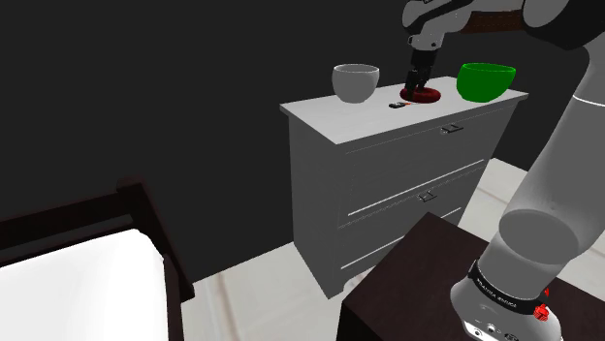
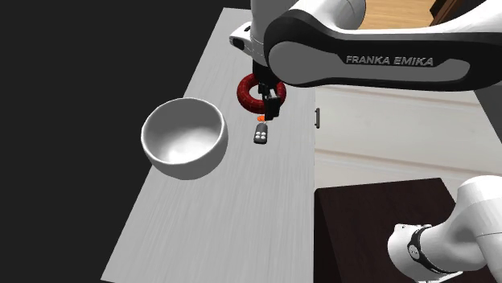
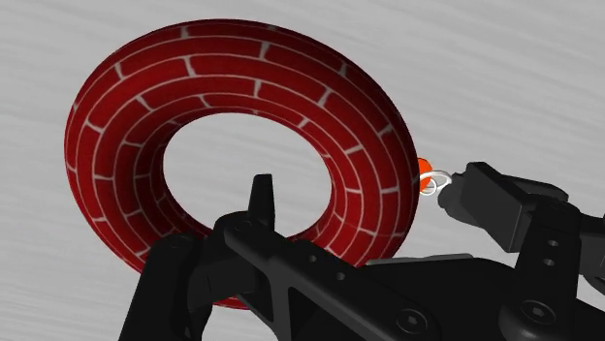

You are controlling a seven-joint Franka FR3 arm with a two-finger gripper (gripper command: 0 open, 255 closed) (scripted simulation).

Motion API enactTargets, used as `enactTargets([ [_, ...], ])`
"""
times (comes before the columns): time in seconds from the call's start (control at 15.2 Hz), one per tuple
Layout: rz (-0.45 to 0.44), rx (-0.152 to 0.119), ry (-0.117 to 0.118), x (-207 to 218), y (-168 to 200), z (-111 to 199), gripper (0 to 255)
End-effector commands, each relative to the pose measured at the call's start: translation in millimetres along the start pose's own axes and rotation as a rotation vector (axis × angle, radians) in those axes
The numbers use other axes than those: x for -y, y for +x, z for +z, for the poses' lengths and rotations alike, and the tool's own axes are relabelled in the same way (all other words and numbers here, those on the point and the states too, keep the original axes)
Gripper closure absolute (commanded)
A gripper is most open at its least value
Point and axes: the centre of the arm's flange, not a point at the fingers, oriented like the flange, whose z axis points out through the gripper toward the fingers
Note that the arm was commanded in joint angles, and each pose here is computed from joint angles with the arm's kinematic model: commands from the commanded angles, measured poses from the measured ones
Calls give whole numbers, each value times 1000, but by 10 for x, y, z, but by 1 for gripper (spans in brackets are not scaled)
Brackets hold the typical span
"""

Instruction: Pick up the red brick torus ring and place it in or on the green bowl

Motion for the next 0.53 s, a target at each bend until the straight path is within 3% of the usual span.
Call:
enactTargets([
  [0.0, 0, 0, 0, -3, -4, 24, 0],
  [0.33, 0, 0, 0, -3, -4, 23, 0],
  [0.4, 0, 0, 0, -3, -4, 23, 255],
  [0.46, 0, 0, 0, -3, -4, 23, 255],
])
